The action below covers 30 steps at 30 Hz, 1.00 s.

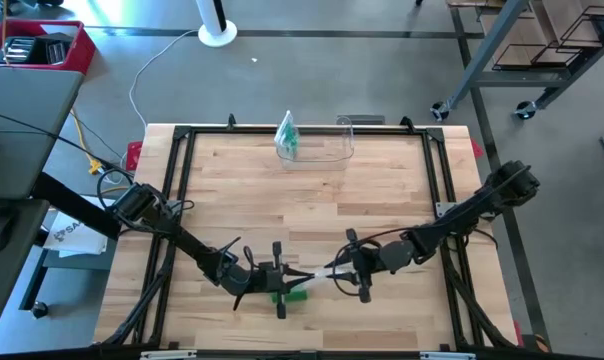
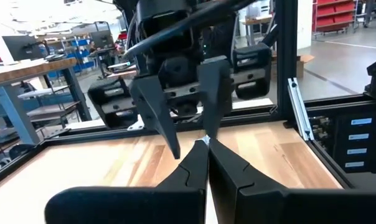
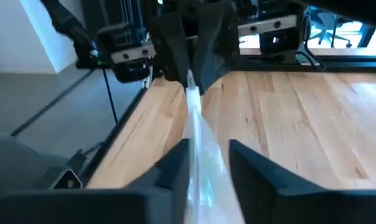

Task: Roll bandage
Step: Open the transparent zip bag

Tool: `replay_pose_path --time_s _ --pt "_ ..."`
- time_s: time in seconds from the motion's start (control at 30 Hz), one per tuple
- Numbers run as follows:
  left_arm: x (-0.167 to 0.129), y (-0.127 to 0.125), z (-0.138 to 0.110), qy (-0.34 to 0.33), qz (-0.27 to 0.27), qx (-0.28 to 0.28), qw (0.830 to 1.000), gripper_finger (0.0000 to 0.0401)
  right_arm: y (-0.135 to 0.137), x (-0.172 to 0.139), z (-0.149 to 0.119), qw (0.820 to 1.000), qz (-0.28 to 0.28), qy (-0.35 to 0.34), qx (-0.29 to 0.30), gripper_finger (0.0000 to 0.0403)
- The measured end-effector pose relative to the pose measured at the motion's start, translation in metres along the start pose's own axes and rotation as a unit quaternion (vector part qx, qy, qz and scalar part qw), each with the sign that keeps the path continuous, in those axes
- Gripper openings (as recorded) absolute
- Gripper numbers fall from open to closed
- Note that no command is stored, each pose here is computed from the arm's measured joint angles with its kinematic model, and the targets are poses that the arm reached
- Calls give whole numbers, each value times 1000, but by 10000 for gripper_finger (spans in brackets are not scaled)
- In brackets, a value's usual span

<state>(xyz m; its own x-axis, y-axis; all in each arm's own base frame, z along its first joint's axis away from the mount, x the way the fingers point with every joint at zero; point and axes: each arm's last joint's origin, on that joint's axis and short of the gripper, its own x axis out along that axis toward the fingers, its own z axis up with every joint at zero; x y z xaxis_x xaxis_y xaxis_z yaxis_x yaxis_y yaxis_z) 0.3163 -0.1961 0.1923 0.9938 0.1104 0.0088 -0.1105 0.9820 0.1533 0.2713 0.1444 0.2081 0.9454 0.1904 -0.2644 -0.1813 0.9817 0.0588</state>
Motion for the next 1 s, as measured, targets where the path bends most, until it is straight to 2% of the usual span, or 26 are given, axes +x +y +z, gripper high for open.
replay_pose_path --time_s 0.13,0.27,0.5,0.73,1.0 --pt "0 0 0 0 1 -1 1000 0 8 6 16 999 -9 0 -36 157" --pt "0 0 0 1 0 -3 1000 0 17 21 26 994 -49 37 -89 161" --pt "0 0 -1 5 -2 -5 1000 0 35 36 46 986 -43 84 -140 100" --pt "-1 -1 -2 7 -1 6 1000 0 36 34 48 981 -70 118 -138 12" --pt "-10 -10 2 5 10 21 1000 0 37 30 40 977 -77 150 -127 26"
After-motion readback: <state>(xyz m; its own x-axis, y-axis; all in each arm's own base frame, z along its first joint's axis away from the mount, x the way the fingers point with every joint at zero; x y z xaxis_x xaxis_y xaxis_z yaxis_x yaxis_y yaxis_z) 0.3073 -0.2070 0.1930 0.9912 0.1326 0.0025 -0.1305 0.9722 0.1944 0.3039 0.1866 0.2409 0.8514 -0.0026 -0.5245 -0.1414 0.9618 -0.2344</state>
